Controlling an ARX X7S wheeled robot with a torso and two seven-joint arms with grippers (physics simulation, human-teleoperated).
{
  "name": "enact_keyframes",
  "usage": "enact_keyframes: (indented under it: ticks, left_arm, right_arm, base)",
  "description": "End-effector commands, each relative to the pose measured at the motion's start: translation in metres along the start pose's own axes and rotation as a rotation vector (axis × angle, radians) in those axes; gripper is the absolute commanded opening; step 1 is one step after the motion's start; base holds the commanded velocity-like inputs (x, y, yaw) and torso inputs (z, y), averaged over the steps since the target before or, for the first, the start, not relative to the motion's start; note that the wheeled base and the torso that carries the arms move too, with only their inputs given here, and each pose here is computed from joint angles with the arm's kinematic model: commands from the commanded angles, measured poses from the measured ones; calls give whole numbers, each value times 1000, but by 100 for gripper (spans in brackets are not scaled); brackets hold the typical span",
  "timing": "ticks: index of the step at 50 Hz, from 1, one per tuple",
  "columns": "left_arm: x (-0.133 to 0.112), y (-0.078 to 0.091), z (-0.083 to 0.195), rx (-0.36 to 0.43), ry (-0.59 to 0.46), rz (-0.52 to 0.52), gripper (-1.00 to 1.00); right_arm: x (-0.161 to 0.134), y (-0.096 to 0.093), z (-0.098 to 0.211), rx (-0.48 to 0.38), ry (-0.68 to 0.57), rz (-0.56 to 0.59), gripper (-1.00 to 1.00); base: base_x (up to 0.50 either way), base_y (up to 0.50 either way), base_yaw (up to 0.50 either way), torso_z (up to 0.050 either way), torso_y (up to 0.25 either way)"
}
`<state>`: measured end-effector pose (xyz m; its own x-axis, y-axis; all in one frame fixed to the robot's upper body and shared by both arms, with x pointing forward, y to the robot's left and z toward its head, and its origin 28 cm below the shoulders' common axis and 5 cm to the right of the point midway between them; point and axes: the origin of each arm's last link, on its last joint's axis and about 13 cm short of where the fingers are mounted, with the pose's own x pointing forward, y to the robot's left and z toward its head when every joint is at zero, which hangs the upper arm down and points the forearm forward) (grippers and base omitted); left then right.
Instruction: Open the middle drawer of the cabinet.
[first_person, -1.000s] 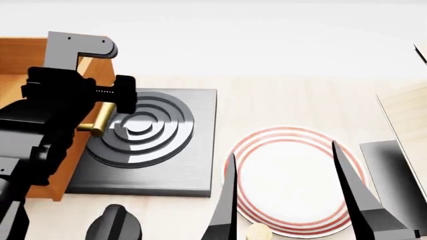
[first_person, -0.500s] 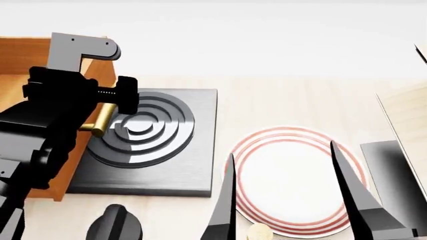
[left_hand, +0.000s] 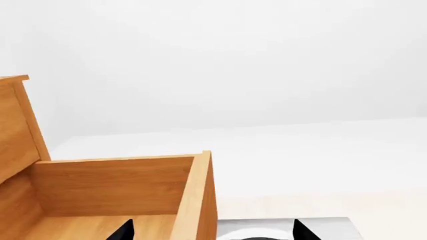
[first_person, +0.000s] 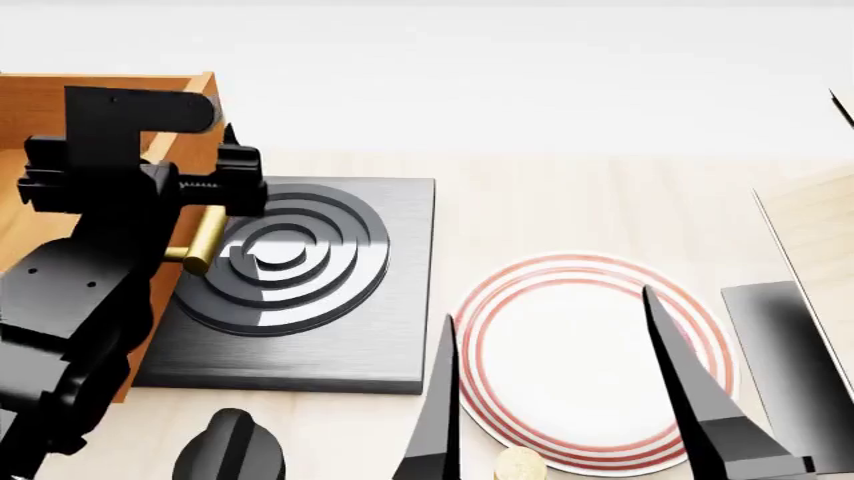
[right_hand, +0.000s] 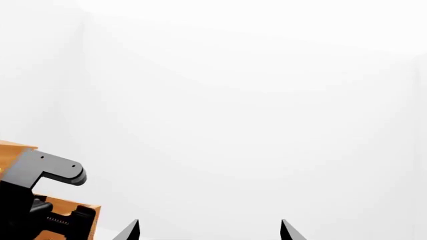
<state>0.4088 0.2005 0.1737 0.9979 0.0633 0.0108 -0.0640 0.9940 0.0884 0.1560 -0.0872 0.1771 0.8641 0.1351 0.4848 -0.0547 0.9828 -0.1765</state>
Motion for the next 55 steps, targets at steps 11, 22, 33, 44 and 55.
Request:
enact_keyframes:
  ticks: [11,22,33,44,55]
  left_arm:
    - [-53,-3,4,-19,-207,16,100]
    - [-95,-3,4,-36,-304,20,100]
    - [-138,7,6,-103,-331,17,100]
    - [-179,16,-1,-68,-421,26,100]
    - [-215,21,11,-73,-525,12,100]
  right_arm:
    - [0,0,0,1,3,6,100]
    - [0,0,0,0,2,4,100]
    - [0,0,-1,-5,2,6,100]
    - [-1,0,4,-8,-12,8,100]
    - [-4,1,14,-26,-60,3,100]
  base:
    - [0,0,0,0,0]
    - [0,0,0,0,0]
    - [0,0,0,0,0]
    - [0,0,0,0,0]
    - [0,0,0,0,0]
